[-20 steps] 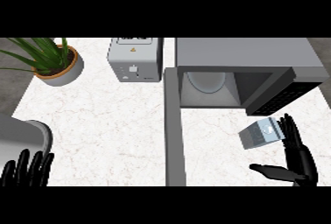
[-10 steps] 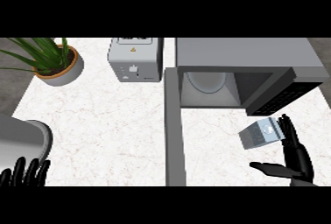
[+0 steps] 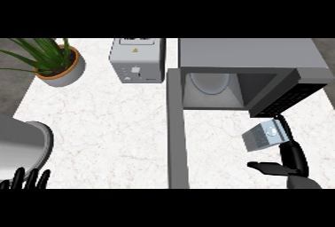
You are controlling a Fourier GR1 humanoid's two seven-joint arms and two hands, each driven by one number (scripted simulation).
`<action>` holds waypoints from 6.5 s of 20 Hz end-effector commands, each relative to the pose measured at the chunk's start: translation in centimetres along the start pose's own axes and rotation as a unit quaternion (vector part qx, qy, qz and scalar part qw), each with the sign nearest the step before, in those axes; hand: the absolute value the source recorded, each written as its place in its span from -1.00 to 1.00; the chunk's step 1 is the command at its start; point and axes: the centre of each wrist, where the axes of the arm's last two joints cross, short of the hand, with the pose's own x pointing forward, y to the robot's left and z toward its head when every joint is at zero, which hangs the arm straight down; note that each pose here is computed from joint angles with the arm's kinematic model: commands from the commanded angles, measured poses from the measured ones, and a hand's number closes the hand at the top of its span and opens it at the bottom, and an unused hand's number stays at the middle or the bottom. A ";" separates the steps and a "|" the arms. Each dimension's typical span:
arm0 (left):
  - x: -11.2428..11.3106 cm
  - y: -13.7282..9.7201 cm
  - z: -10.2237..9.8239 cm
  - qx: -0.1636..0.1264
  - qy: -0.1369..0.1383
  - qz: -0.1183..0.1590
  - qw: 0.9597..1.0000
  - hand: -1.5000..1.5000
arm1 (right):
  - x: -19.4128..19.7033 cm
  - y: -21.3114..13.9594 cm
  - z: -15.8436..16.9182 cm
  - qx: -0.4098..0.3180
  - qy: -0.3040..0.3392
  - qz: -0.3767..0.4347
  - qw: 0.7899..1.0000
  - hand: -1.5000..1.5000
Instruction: Pick up the milk, place it into the microwave and close the microwave
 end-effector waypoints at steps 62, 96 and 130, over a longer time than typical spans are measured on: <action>1.0 1.0 2.7 0.013 -0.003 0.006 1.000 -1.00 | 10.0 12.2 -0.3 -0.026 -0.109 -0.132 0.985 1.00; 0.4 3.6 1.9 0.003 0.012 0.012 1.000 -1.00 | 8.4 16.1 -16.5 -0.100 -0.008 0.086 0.991 1.00; -0.9 5.1 0.1 -0.034 0.019 0.016 0.999 -1.00 | 12.7 11.2 -22.5 -0.243 -0.124 0.301 0.914 1.00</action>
